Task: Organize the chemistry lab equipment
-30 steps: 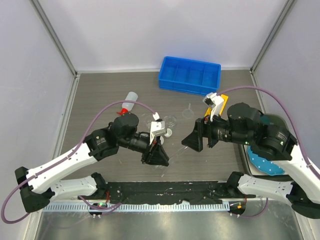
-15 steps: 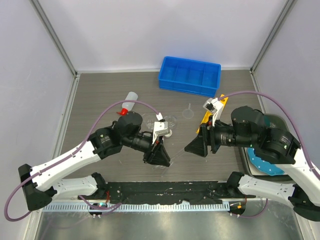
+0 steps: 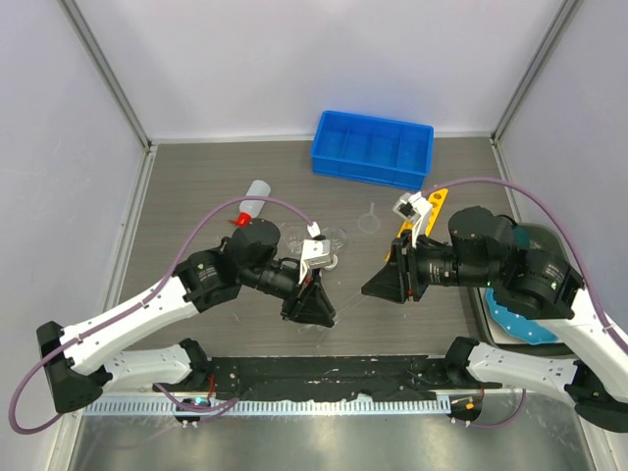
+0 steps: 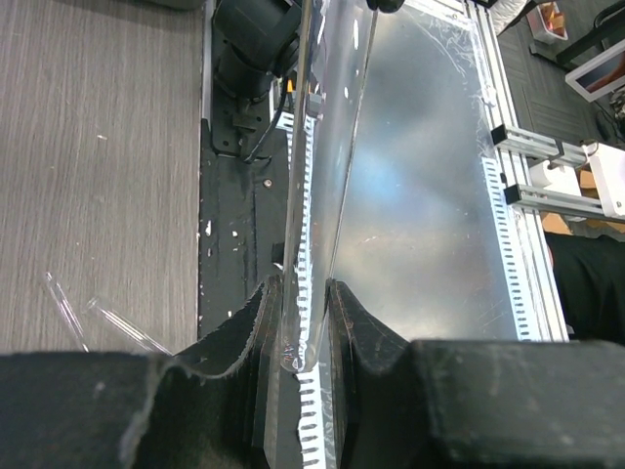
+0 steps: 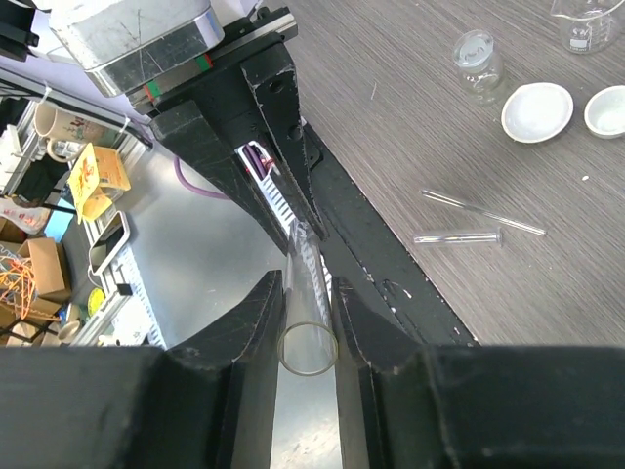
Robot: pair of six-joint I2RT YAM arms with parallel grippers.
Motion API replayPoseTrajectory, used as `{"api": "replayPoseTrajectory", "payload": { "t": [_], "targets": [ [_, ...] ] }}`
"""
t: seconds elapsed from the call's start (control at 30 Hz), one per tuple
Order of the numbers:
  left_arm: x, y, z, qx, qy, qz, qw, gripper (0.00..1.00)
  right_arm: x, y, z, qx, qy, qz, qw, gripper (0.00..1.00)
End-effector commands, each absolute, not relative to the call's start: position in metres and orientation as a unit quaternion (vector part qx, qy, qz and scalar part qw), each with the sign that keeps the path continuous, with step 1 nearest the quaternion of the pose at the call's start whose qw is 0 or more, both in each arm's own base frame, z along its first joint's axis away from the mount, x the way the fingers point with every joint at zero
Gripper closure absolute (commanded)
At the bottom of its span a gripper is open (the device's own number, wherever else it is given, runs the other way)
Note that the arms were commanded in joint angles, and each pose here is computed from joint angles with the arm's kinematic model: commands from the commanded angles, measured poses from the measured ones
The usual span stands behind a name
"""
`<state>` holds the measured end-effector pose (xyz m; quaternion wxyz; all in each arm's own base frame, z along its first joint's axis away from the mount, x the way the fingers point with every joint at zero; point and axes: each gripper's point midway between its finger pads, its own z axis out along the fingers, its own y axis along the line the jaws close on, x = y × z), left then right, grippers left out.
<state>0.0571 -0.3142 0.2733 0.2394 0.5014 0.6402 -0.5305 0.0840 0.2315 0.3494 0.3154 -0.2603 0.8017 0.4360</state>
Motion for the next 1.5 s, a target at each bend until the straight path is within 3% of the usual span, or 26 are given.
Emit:
{"api": "replayPoseTrajectory", "payload": {
  "t": [0.0, 0.1, 0.13, 0.17, 0.23, 0.3, 0.33, 0.6, 1.0, 1.2, 1.47],
  "targets": [
    [0.063, -0.318, 0.286, 0.498, 0.628, -0.538, 0.262, 1.00, 0.086, 0.230, 0.355, -0.267, 0.794, 0.433, 0.331, 0.84],
    [0.068, -0.319, 0.285, 0.484, 0.646, -0.528, 0.265, 0.86, 0.093, 0.227, 0.352, -0.257, 0.804, 0.415, 0.339, 0.87],
    [0.071, -0.319, 0.287, 0.478, 0.650, -0.525, 0.269, 0.66, 0.096, 0.225, 0.349, -0.252, 0.811, 0.404, 0.340, 0.87],
    [0.074, -0.318, 0.286, 0.470, 0.661, -0.518, 0.271, 0.52, 0.100, 0.223, 0.348, -0.246, 0.816, 0.394, 0.344, 0.88],
    [0.091, -0.318, 0.291, 0.441, 0.690, -0.491, 0.297, 0.31, 0.111, 0.219, 0.342, -0.233, 0.830, 0.365, 0.353, 0.91],
    [0.107, -0.313, 0.300, 0.414, 0.715, -0.460, 0.325, 0.18, 0.119, 0.216, 0.341, -0.221, 0.838, 0.344, 0.360, 0.91],
    [0.112, -0.311, 0.302, 0.404, 0.724, -0.448, 0.335, 0.01, 0.127, 0.209, 0.336, -0.210, 0.848, 0.317, 0.369, 0.91],
    [0.171, -0.266, 0.314, 0.260, 0.817, -0.302, 0.417, 0.00, 0.192, 0.176, 0.339, -0.129, 0.875, 0.154, 0.441, 0.92],
    [0.164, -0.235, 0.278, 0.232, 0.850, -0.257, 0.398, 0.00, 0.349, 0.046, 0.336, 0.102, 0.883, -0.044, 0.457, 0.95],
    [0.159, -0.234, 0.272, 0.239, 0.852, -0.259, 0.386, 0.00, 0.409, 0.013, 0.336, 0.170, 0.874, -0.046, 0.453, 0.95],
    [0.160, -0.227, 0.268, 0.239, 0.859, -0.241, 0.383, 0.00, 0.438, -0.006, 0.317, 0.187, 0.883, -0.059, 0.426, 0.95]
  ]
}}
